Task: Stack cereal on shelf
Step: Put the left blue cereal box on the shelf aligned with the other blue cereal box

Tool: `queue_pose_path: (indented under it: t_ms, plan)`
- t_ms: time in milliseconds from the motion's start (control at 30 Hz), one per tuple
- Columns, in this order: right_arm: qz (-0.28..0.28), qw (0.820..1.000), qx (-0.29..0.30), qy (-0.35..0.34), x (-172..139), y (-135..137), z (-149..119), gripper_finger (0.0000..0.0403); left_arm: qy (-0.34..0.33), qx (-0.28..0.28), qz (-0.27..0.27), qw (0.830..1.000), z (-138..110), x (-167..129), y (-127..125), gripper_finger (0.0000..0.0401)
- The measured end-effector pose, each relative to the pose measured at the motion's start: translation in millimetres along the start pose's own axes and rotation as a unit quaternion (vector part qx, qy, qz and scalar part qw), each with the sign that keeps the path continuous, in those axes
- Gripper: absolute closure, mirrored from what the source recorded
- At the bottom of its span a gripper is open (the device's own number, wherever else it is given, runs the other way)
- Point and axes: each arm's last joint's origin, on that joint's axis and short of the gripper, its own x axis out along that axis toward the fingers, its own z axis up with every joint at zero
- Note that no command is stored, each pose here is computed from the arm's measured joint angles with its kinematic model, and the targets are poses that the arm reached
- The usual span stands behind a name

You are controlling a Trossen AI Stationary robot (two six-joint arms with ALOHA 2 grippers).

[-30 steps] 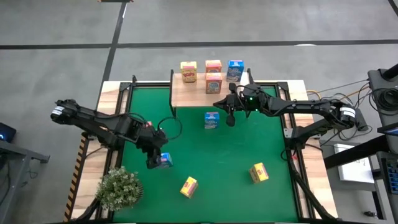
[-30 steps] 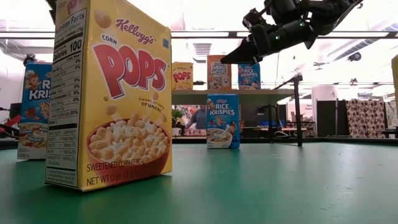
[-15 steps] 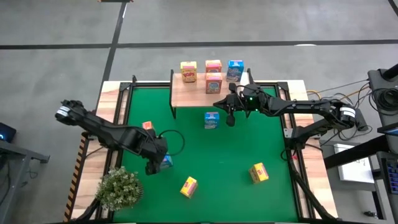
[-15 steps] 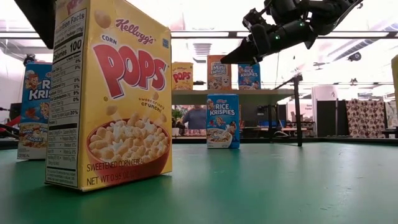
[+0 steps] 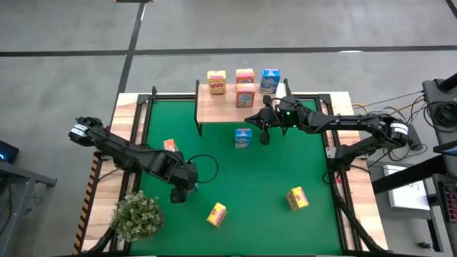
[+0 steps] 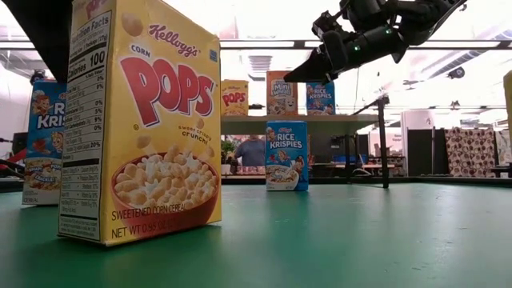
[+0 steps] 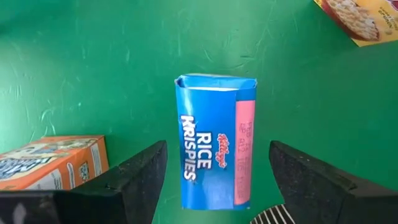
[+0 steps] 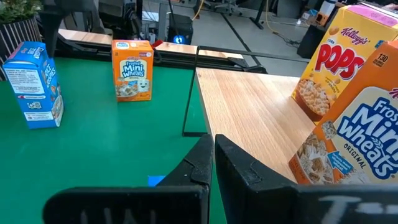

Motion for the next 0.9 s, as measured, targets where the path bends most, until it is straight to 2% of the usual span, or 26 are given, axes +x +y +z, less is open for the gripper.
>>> queue_pose_path:
  t_ms: [500, 900]
  plan:
    - [0.000, 1.000, 0.000, 0.000, 0.0, 0.0, 0.0, 0.0394, 0.001, 0.013, 0.000, 1.000, 0.8, 1.8, -0.7, 0.0233]
    - [0.000, 1.000, 0.000, 0.000, 0.0, 0.0, 0.0, 0.0394, 0.000, 0.025, 0.000, 1.000, 1.1, 1.8, -0.5, 0.0254]
